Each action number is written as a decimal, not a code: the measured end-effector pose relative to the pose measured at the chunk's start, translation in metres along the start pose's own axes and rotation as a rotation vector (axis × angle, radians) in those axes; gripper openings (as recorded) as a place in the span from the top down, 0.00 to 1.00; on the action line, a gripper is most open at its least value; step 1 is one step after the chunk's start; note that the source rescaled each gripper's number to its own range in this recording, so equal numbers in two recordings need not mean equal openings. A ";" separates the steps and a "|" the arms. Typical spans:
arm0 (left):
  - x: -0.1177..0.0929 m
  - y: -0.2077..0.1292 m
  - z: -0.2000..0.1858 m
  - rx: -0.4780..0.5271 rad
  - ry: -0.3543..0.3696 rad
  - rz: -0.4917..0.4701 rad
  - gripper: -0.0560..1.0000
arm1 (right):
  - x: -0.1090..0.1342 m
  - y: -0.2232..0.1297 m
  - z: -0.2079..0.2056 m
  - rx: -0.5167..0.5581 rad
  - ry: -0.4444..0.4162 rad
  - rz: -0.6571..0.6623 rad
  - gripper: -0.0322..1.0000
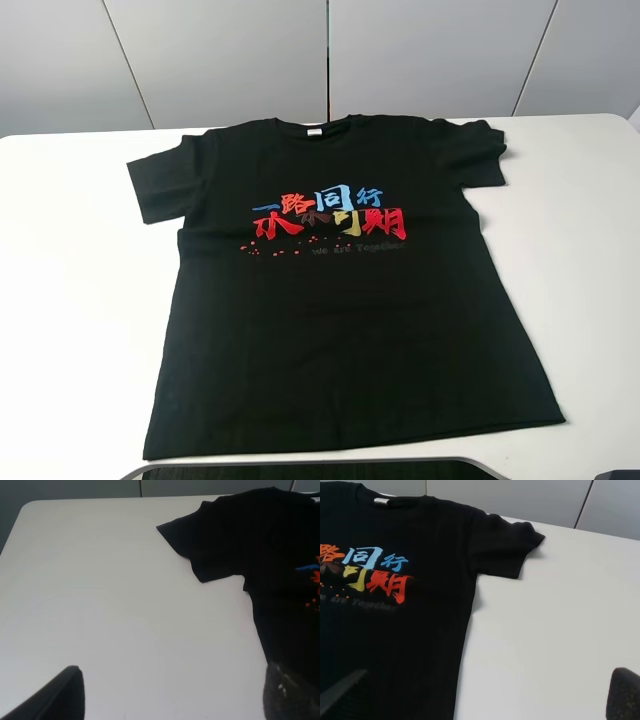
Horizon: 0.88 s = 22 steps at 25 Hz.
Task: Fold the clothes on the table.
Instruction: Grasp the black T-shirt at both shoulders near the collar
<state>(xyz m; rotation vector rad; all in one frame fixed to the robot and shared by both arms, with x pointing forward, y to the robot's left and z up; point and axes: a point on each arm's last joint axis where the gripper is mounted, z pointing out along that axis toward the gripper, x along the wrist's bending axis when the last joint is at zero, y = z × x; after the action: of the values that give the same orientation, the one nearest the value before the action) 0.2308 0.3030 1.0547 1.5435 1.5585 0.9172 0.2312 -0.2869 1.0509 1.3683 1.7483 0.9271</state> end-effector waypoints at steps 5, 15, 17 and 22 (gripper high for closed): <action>0.000 0.000 0.000 0.000 0.000 0.000 0.00 | 0.000 0.000 0.000 0.000 0.000 0.000 0.00; 0.000 0.000 0.000 0.000 0.000 0.000 0.00 | 0.000 0.000 0.000 0.000 0.000 0.000 0.00; 0.000 0.000 0.000 0.000 0.000 0.000 0.00 | 0.000 0.000 0.000 0.000 0.000 0.000 0.00; 0.000 0.000 0.000 0.000 0.000 0.000 0.00 | 0.000 0.000 0.000 0.000 0.000 0.000 0.00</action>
<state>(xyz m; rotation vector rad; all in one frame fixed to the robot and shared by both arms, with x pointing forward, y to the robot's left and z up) 0.2308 0.3030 1.0547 1.5435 1.5585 0.9172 0.2312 -0.2869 1.0509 1.3683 1.7483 0.9271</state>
